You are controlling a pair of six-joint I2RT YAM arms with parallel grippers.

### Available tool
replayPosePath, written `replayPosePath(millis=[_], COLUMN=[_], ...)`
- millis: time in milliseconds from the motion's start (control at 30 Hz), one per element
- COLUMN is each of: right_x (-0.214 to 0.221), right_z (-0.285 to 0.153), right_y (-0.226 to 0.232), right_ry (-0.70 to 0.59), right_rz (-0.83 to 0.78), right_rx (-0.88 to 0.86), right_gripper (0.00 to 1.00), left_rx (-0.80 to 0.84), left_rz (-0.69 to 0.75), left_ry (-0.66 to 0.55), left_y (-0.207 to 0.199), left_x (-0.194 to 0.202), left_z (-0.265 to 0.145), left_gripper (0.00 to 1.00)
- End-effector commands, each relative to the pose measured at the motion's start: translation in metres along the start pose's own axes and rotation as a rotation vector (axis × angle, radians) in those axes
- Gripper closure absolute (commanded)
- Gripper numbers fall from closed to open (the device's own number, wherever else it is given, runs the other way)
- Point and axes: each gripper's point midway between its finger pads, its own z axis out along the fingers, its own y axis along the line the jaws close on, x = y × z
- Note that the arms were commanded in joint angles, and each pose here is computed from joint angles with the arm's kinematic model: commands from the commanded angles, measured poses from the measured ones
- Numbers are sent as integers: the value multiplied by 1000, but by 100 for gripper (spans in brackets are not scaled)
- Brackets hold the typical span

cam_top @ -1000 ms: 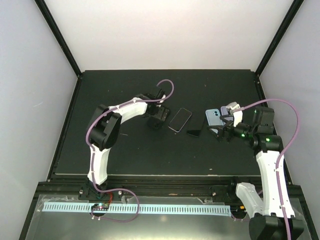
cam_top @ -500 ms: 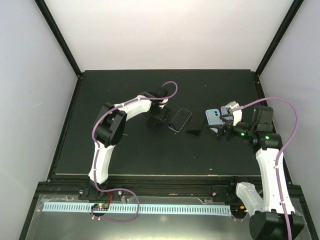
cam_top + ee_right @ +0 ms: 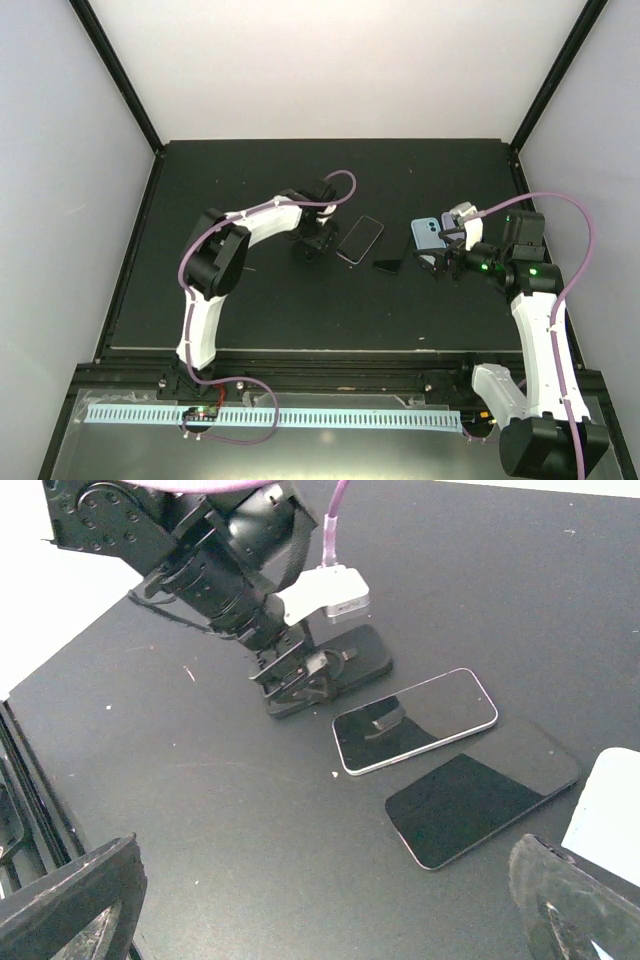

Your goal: Take the phone out of the phone case

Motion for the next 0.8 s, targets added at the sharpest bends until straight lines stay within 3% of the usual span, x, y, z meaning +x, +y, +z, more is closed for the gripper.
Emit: replayPosePath(millis=[0, 167, 400, 667, 767], right_x=[-8, -9, -10, -6, -6], right_z=[-4, -5, -4, 0, 3], right_y=[0, 2, 0, -8, 0], right_ry=[-22, -22, -19, 1, 26], right_rz=[-45, -46, -52, -23, -53], right_rx=[14, 9, 13, 27, -53], right_gripper=[0, 0, 1, 3, 10], left_rx=[15, 137, 264, 503, 598], left_rz=[2, 10, 213, 197, 183], left_ry=[140, 62, -16, -78, -103], left_y=[-3, -32, -112, -152, -164], left_x=[54, 73, 120, 140, 143], left_z=[-19, -52, -86, -99, -106], left_gripper=[26, 28, 29, 31, 31])
